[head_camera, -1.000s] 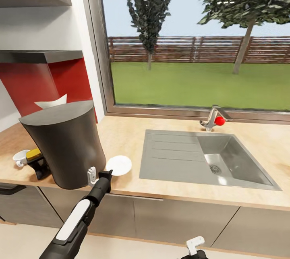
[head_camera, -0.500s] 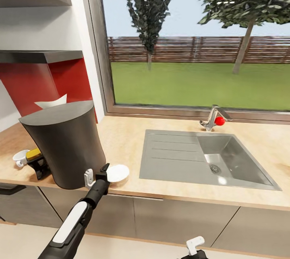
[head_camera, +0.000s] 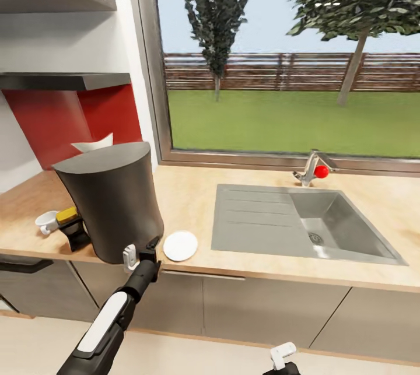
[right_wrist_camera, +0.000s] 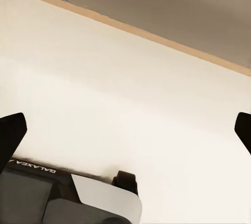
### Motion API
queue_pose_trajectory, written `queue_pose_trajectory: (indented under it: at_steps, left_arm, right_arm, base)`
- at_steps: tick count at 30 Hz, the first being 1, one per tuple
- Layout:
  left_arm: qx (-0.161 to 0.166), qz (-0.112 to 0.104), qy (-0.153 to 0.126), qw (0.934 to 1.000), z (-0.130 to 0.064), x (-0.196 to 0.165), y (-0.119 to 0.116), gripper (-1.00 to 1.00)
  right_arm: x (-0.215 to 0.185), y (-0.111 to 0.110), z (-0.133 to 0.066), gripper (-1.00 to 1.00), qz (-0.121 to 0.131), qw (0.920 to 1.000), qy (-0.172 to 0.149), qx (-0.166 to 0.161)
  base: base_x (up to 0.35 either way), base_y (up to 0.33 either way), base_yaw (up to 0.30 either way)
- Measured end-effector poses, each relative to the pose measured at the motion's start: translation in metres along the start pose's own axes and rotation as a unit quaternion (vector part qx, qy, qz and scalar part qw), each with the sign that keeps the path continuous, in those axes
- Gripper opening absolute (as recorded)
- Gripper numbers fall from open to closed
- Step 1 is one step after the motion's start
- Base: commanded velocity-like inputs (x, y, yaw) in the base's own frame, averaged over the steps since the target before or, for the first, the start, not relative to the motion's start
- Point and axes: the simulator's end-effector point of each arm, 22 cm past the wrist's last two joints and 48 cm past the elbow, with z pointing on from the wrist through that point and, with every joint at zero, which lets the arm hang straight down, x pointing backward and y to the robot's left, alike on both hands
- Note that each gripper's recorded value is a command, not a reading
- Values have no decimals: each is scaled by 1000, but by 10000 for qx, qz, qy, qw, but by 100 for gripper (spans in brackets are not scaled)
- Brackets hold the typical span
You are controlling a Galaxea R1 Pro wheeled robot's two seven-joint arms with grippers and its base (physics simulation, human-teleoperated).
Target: Set up a coffee station on the kitchen countertop: keep the coffee maker on the countertop, move the bottle of coffee from the kitchen shelf to the counter next to the coffee maker, place a paper coffee filter on top of the coffee maker, put the saucer next to the coffee maker with the coffee cup on the saucer, and place the electric kettle next to the coffee maker.
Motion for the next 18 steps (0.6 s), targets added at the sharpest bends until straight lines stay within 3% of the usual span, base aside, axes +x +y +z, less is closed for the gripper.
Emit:
queue_pose_trajectory:
  at_steps: [9,14,18]
  left_arm:
    - [-14,12,47,10000,-1,5,2,100]
    - [-218,49,124,9997,-16,15,32,100]
    - [-471,168,314,9983,-45,32,75,100]
  right_arm:
    - [0,0,0,100,0,10000,0,0]
    - [0,0,0,100,0,10000,-1,1]
    - [0,0,0,100,3,10000,-2,1]
  base:
    - [-195,223,0]
    - [-161,152,0]
    - [-50,40,0]
